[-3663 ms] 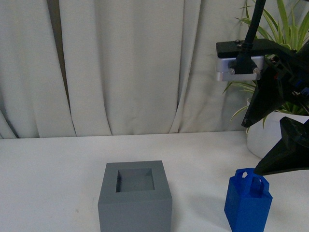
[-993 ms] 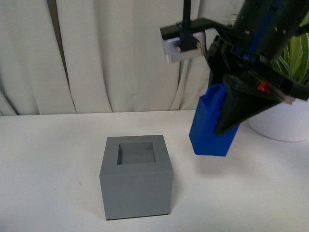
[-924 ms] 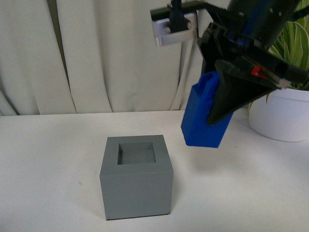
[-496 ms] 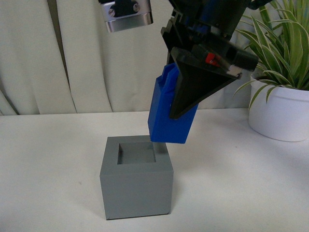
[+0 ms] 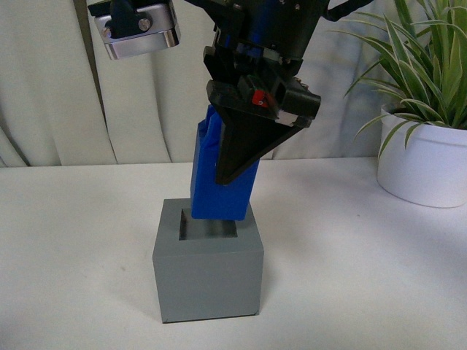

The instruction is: Insert blue part into gray base

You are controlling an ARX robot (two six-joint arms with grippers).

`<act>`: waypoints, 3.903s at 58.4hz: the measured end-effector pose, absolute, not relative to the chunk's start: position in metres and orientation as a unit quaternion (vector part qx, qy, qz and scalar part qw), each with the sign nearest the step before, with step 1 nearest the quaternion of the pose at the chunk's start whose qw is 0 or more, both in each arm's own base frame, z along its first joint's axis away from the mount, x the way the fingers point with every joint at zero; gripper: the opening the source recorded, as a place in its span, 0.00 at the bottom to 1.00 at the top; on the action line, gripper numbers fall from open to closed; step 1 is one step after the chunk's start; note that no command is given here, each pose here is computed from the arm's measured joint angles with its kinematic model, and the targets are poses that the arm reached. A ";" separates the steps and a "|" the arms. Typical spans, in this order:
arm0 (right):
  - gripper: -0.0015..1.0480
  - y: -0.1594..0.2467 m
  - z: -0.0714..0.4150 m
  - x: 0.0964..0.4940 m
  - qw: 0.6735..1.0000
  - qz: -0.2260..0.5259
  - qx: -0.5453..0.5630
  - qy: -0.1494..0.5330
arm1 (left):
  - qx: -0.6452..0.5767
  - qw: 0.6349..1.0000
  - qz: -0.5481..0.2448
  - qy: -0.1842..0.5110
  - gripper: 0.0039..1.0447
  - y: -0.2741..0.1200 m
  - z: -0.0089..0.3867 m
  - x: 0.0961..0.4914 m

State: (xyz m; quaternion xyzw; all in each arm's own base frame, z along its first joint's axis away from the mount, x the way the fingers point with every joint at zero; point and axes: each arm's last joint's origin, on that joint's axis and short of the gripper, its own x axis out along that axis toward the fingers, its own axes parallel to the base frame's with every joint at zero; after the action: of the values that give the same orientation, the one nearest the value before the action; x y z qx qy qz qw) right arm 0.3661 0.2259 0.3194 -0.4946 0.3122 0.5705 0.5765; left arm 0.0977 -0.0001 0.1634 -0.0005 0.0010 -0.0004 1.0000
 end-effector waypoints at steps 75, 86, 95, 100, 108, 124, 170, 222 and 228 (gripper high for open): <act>0.44 0.241 0.295 0.373 0.560 0.574 -0.493 0.339 | 0.000 1.000 0.000 0.001 0.04 0.000 0.163 0.098; 0.44 0.240 0.295 0.372 0.556 0.570 -0.497 0.344 | 0.000 1.000 0.000 0.001 0.04 0.000 0.163 0.098; 0.45 0.241 0.293 0.373 0.556 0.570 -0.497 0.345 | 0.000 1.000 0.000 0.001 0.04 0.000 0.163 0.098; 0.57 0.241 0.292 0.374 0.555 0.571 -0.496 0.346 | 0.000 1.000 0.000 0.001 0.04 0.000 0.163 0.098; 0.77 0.241 0.292 0.375 0.562 0.577 -0.485 0.341 | 0.000 1.000 0.000 0.001 0.04 0.000 0.163 0.098; 0.91 0.227 0.305 0.376 0.595 0.578 -0.464 0.309 | 0.000 1.000 0.000 0.001 0.04 0.000 0.163 0.098; 0.91 0.059 0.302 0.238 0.791 0.516 -0.301 0.131 | 0.000 1.000 0.000 0.001 0.04 0.000 0.163 0.098; 0.26 0.000 0.207 0.163 1.000 0.001 -0.011 0.005 | 0.000 1.000 -0.001 0.001 0.04 0.000 0.163 0.098; 0.09 0.000 0.200 0.156 1.000 0.001 -0.008 0.004 | -0.001 1.000 0.000 0.001 0.04 0.000 0.163 0.098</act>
State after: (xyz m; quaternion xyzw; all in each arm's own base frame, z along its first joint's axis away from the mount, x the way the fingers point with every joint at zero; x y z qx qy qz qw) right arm 0.1557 0.0001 0.1997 -0.0085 0.0039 0.0006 1.0000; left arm 0.0977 -0.0001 0.1634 -0.0007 0.0010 0.0000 1.0000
